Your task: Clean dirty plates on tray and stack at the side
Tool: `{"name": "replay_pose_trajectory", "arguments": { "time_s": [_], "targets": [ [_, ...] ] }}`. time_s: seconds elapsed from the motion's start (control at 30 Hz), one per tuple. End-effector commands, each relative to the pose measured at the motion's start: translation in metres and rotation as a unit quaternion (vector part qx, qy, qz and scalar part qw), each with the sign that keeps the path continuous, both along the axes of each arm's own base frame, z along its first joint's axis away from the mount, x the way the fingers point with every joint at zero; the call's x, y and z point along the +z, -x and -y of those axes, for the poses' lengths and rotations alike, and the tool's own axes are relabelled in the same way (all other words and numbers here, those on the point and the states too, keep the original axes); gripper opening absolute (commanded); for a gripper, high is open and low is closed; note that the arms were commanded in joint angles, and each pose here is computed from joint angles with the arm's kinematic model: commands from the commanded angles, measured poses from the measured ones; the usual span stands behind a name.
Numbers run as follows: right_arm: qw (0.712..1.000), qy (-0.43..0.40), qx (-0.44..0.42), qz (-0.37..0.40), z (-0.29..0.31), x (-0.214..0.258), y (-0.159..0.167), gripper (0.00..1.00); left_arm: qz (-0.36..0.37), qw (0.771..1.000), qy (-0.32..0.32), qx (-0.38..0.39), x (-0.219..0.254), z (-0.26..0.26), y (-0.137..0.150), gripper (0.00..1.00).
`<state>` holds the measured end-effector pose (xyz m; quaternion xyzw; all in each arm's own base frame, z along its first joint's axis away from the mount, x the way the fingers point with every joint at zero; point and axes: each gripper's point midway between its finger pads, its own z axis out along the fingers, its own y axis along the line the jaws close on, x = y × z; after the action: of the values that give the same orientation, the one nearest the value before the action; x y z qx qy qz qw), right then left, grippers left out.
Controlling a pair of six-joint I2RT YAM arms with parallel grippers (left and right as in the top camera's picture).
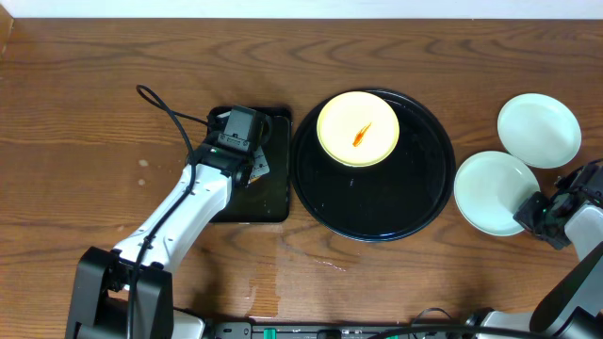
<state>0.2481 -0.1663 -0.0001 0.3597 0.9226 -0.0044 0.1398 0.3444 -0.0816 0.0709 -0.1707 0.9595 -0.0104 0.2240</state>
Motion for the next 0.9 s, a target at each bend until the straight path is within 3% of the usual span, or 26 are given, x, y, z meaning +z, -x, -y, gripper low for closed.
{"name": "replay_pose_trajectory", "arguments": {
  "time_s": [0.0, 0.27, 0.6, 0.87],
  "targets": [
    [0.997, -0.076, 0.024, 0.009, -0.034, -0.016, 0.002, 0.01, 0.002, 1.0, -0.011, -0.001, 0.001, -0.005, 0.0, 0.13],
    [0.983, -0.124, 0.059, 0.117, -0.041, 0.025, -0.049, 0.01, 0.002, 1.0, -0.011, -0.001, 0.001, -0.005, 0.0, 0.14],
    [0.975, -0.064, 0.04, 0.207, -0.002, 0.09, -0.101, 0.01, 0.002, 1.0, -0.011, -0.001, 0.001, -0.005, 0.0, 0.14],
    [0.971, 0.028, -0.095, 0.22, 0.052, 0.102, -0.105, 0.01, 0.002, 1.0, -0.011, 0.0, 0.001, -0.005, 0.0, 0.14]
  ]
}}
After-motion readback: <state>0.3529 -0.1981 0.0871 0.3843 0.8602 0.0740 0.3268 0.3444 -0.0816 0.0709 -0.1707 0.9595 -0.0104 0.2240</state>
